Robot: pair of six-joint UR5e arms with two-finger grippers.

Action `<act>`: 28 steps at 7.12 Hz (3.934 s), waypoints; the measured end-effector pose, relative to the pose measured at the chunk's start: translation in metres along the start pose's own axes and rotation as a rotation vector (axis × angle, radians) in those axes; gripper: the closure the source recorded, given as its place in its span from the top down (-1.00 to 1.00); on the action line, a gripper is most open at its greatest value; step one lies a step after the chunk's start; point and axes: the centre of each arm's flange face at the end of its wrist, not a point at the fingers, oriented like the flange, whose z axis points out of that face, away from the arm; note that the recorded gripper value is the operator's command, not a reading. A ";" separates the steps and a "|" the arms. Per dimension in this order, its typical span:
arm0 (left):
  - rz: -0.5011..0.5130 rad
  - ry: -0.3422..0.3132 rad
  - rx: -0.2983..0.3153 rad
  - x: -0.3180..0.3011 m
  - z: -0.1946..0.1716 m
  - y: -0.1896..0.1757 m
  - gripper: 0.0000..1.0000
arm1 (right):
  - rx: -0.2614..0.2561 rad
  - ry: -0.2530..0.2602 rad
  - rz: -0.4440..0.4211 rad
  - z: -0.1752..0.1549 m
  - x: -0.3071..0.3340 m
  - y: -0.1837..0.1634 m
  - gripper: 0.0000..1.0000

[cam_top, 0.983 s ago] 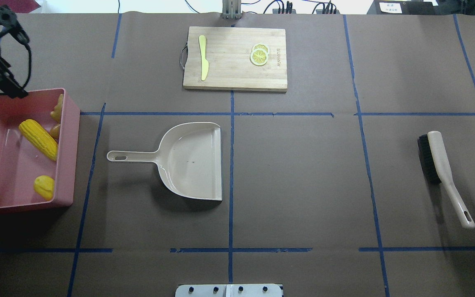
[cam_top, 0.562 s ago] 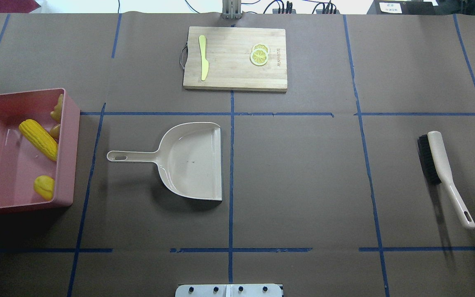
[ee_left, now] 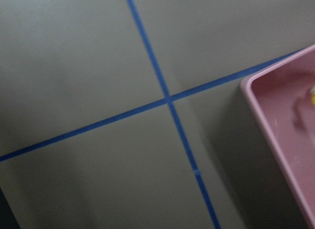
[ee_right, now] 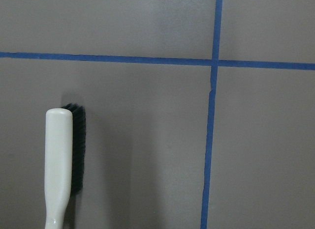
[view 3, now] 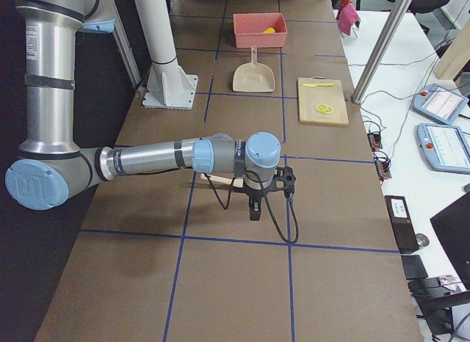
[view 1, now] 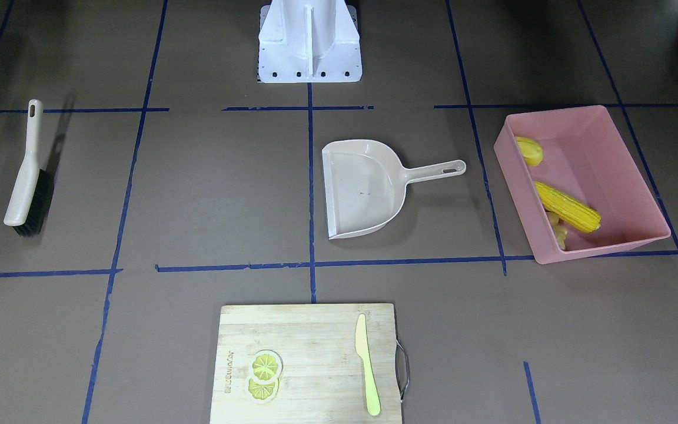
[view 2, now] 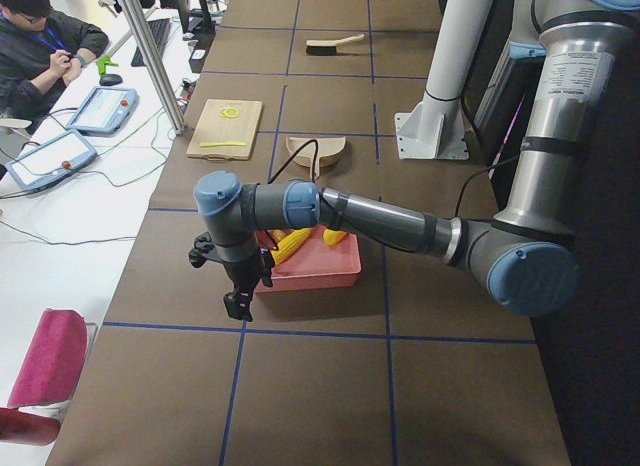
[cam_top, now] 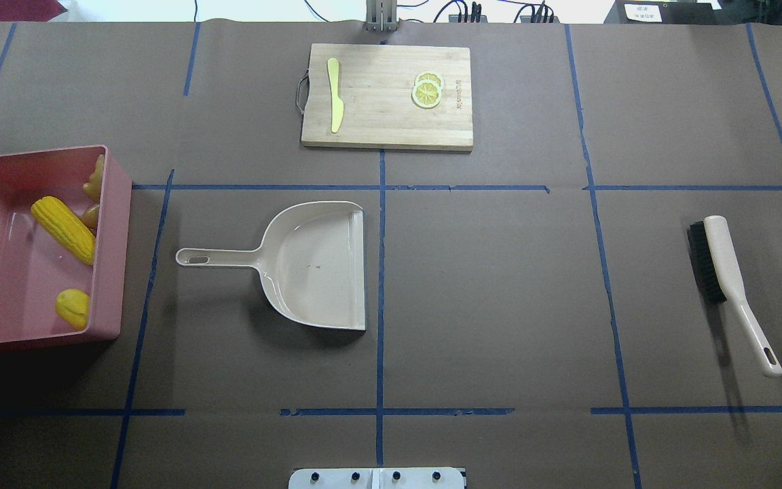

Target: Sweep and dump trash into bin

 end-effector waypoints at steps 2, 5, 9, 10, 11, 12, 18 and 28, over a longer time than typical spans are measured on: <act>-0.056 -0.014 0.051 -0.013 0.011 0.004 1.00 | 0.000 -0.002 0.003 0.000 0.001 -0.001 1.00; -0.227 0.019 0.156 -0.010 0.015 0.007 1.00 | 0.012 -0.003 -0.009 -0.005 -0.005 -0.005 1.00; -0.313 0.150 0.154 -0.003 0.034 0.018 1.00 | 0.017 -0.002 -0.014 -0.007 -0.007 -0.007 1.00; -0.318 0.127 0.144 -0.006 0.039 0.023 1.00 | 0.017 0.000 -0.015 -0.007 -0.007 -0.007 1.00; -0.306 0.109 0.134 -0.010 0.045 0.028 1.00 | 0.016 0.003 -0.015 -0.006 -0.006 -0.007 1.00; -0.281 0.104 0.126 -0.012 0.049 0.033 1.00 | 0.014 0.006 -0.014 -0.005 -0.005 -0.006 1.00; -0.255 0.111 0.124 -0.011 0.052 0.036 1.00 | 0.007 0.004 -0.001 -0.003 -0.001 -0.003 1.00; -0.242 0.110 0.121 -0.006 0.053 0.033 1.00 | -0.007 0.066 0.076 0.014 0.051 0.004 1.00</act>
